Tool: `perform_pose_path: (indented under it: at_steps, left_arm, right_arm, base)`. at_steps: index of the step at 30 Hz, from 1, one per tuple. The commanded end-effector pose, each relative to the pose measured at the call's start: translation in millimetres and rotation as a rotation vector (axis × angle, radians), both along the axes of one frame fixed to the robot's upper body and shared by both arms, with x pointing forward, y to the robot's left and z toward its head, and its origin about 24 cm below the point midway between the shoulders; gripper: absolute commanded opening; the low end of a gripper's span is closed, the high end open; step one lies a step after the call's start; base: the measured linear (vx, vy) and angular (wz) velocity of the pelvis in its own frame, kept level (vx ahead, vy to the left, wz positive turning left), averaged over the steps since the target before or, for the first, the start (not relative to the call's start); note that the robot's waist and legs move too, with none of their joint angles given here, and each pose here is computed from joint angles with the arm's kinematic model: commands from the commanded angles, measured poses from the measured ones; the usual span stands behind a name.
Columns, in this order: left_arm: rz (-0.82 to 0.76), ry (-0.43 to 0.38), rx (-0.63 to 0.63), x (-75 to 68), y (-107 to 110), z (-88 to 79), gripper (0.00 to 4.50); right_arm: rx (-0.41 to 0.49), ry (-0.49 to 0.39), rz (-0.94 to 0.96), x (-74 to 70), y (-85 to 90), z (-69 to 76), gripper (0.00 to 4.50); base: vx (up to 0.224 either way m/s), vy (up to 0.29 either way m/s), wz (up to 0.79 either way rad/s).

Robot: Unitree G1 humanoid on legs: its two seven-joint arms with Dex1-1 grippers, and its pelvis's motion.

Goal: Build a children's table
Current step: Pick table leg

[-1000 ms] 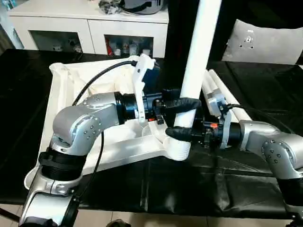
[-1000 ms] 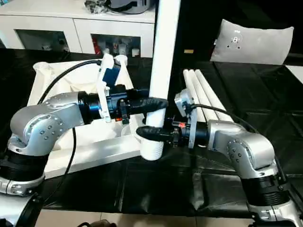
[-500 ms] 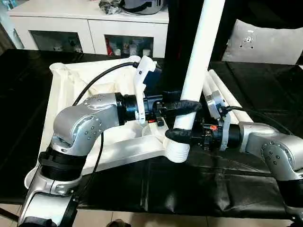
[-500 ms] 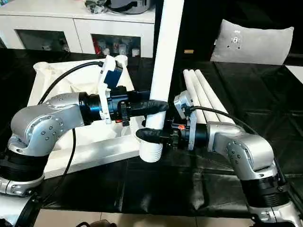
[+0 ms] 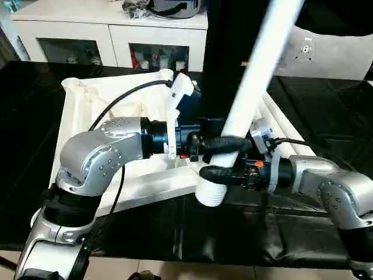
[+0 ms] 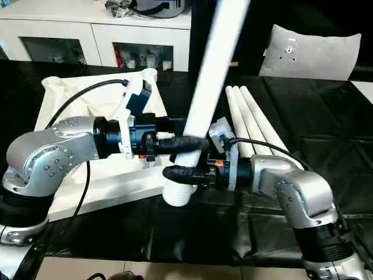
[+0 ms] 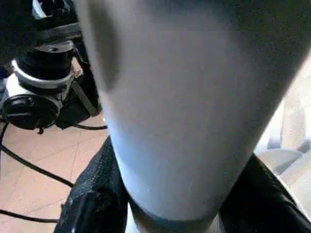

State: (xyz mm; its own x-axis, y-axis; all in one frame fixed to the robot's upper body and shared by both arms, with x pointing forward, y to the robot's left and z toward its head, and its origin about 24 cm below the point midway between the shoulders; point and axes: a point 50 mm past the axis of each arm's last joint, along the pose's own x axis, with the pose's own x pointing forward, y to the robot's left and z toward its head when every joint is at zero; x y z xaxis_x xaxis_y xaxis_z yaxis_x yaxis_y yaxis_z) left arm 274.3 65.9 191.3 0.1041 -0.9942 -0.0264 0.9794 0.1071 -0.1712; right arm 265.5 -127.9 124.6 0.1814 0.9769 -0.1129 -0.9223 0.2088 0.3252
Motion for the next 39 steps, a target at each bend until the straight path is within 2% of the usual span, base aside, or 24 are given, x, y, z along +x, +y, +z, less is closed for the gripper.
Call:
perform_pose_path:
  at_steps: [1, 9, 10, 13, 14, 16, 19, 20, 23, 24, 26, 28, 30, 33, 36, 39]
  left_arm:
    - [-0.244, -0.034, -0.048, -26.9, -18, 9.4, 3.6]
    - [-0.285, -0.055, -0.057, -30.9, -18, 9.8, 4.29]
    - [-0.237, -0.038, -0.092, -25.2, -14, 9.0, 4.41]
    - [-0.142, 0.003, -0.157, -13.9, -5, 5.7, 4.5]
    - [-0.041, 0.082, -0.281, -2.4, 8, 3.2, 4.5]
    - [0.009, 0.126, -0.347, 3.2, 16, 1.6, 4.5]
    - [0.057, 0.151, -0.368, 7.5, 23, -1.7, 4.5]
    - [0.168, 0.153, -0.324, 12.2, 32, -11.3, 4.5]
    - [0.235, 0.133, -0.297, 13.7, 36, -14.3, 4.5]
    - [0.292, 0.158, -0.279, 14.7, 42, -18.3, 4.5]
    - [0.356, 0.129, -0.224, 14.9, 45, -22.1, 4.5]
    - [0.444, 0.065, -0.11, 13.6, 49, -29.5, 4.5]
    - [0.607, -0.012, 0.089, 15.9, 55, -50.7, 4.5]
    - [0.732, -0.042, 0.149, 19.4, 59, -55.8, 4.5]
    - [0.817, -0.02, 0.113, 21.0, 63, -57.3, 4.5]
    - [0.885, -0.017, 0.116, 16.1, 64, -62.9, 4.5]
  right_arm:
    - [-0.055, 0.033, -0.09, 6.4, -6.6, -10.3, 1.91]
    - [-0.025, 0.033, -0.114, 3.6, -1.9, -13.0, 1.91]
    - [0.029, 0.037, -0.13, 1.7, -2.2, -10.0, 1.91]
    - [0.093, 0.042, -0.15, -2.0, -3.7, -5.9, 1.91]
    - [0.13, 0.047, -0.17, -8.3, -7.8, -4.8, 1.91]
    - [0.136, 0.048, -0.178, -11.8, -8.9, -4.9, 1.91]
    - [0.131, 0.045, -0.195, -14.0, -9.1, -4.7, 1.9]
    - [0.124, 0.033, -0.233, -18.3, -11.1, -5.0, 1.9]
    - [0.109, 0.009, -0.272, -19.2, -12.0, -4.9, 1.89]
    - [0.076, -0.022, -0.358, -16.6, -13.9, -5.3, 1.89]
    - [0.042, -0.037, -0.409, -13.8, -16.0, -6.3, 1.89]
    - [-0.018, -0.071, -0.488, -8.8, -19.1, -7.0, 1.89]
    - [-0.048, -0.119, -0.647, 1.9, -23.9, -7.4, 1.89]
    - [-0.054, -0.155, -0.703, 4.1, -22.4, -4.5, 1.89]
    - [-0.032, -0.164, -0.755, 5.5, -16.0, -4.4, 1.89]
    - [-0.061, -0.209, -0.844, 5.0, -11.9, -8.6, 1.89]
  base:
    - [0.0, 0.0, 0.0]
    - [0.0, 0.0, 0.0]
    - [0.0, 0.0, 0.0]
    - [0.0, 0.0, 0.0]
    - [0.0, 0.0, 0.0]
    - [0.0, 0.0, 0.0]
    - [0.0, 0.0, 0.0]
    - [0.0, 0.0, 0.0]
    - [0.0, 0.0, 0.0]
    - [0.0, 0.0, 0.0]
    - [0.0, 0.0, 0.0]
    - [0.0, 0.0, 0.0]
    - [0.0, 0.0, 0.0]
    - [0.0, 0.0, 0.0]
    - [0.0, 0.0, 0.0]
    - [0.0, 0.0, 0.0]
